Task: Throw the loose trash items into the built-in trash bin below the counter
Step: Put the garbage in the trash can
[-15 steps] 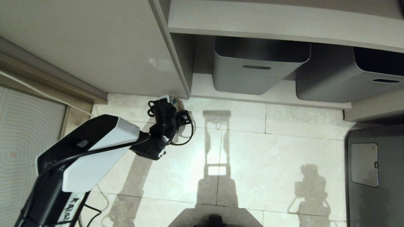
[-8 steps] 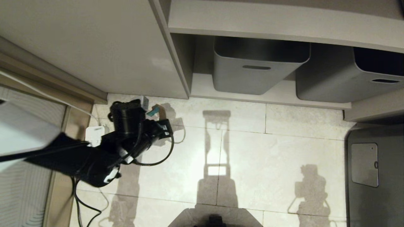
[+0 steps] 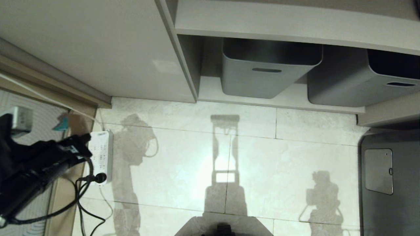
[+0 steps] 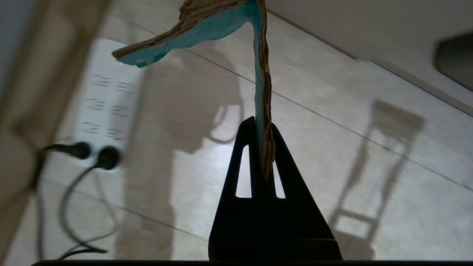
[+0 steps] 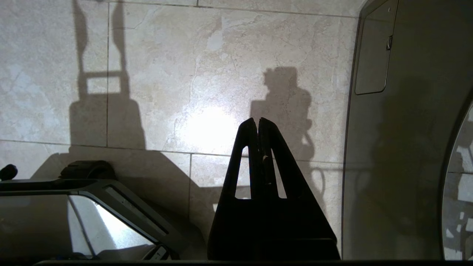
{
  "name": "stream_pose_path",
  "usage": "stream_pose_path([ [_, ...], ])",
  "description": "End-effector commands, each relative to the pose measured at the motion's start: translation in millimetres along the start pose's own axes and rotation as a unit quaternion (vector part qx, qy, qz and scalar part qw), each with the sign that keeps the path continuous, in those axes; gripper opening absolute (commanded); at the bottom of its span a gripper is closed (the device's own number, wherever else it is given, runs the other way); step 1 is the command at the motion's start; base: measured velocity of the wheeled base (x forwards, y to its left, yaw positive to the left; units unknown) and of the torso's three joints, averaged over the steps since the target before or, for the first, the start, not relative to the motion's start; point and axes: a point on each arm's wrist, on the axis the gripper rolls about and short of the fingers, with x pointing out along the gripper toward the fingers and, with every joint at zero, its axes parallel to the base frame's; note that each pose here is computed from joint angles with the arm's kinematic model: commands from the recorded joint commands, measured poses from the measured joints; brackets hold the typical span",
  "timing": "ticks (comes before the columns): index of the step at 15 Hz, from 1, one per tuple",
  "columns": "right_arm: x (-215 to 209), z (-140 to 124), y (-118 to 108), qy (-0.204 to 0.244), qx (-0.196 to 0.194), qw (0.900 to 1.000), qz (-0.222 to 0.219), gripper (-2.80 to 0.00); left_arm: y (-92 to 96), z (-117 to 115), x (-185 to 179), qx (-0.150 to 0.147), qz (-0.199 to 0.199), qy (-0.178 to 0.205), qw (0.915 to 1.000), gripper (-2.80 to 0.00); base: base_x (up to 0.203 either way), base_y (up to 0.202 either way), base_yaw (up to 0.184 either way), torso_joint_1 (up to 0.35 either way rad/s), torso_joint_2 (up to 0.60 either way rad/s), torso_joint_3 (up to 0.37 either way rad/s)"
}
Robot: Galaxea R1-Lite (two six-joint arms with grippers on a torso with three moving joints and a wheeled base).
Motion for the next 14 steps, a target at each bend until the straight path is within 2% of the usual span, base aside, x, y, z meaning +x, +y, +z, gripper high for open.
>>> stream_pose_path([
  [1,0,0,0,0.001,0.0,1.0,0.0,-2.8,29.4,17,-24,-0.007,0.071,-0.06,0.9956,-2.8,0.0,0.0,0.0,0.0,0.0,0.0],
  [2,0,0,0,0.001,0.0,1.0,0.0,-2.8,34.3,19,-33,0.0,0.082,-0.071,0.9941,-2.8,0.0,0.0,0.0,0.0,0.0,0.0],
  [3,0,0,0,0.001,0.0,1.0,0.0,-2.8,36.5,12,-40,0.01,0.079,-0.06,0.995,-2.8,0.0,0.0,0.0,0.0,0.0,0.0],
  [6,0,0,0,0.001,0.0,1.0,0.0,-2.8,36.6,4,-54,0.022,0.043,-0.05,0.9975,-2.8,0.0,0.0,0.0,0.0,0.0,0.0],
  [8,0,0,0,0.001,0.0,1.0,0.0,-2.8,34.7,4,-64,0.088,0.01,-0.045,0.995,-2.8,0.0,0.0,0.0,0.0,0.0,0.0],
  [10,0,0,0,0.001,0.0,1.0,0.0,-2.8,33.0,5,-75,0.162,-0.012,-0.036,0.9861,-2.8,0.0,0.0,0.0,0.0,0.0,0.0],
  [12,0,0,0,0.001,0.0,1.0,0.0,-2.8,32.2,5,-87,0.18,-0.02,-0.021,0.9832,-2.8,0.0,0.0,0.0,0.0,0.0,0.0],
  [14,0,0,0,0.001,0.0,1.0,0.0,-2.8,31.6,7,-96,0.183,-0.014,0.008,0.9829,-2.8,0.0,0.0,0.0,0.0,0.0,0.0],
])
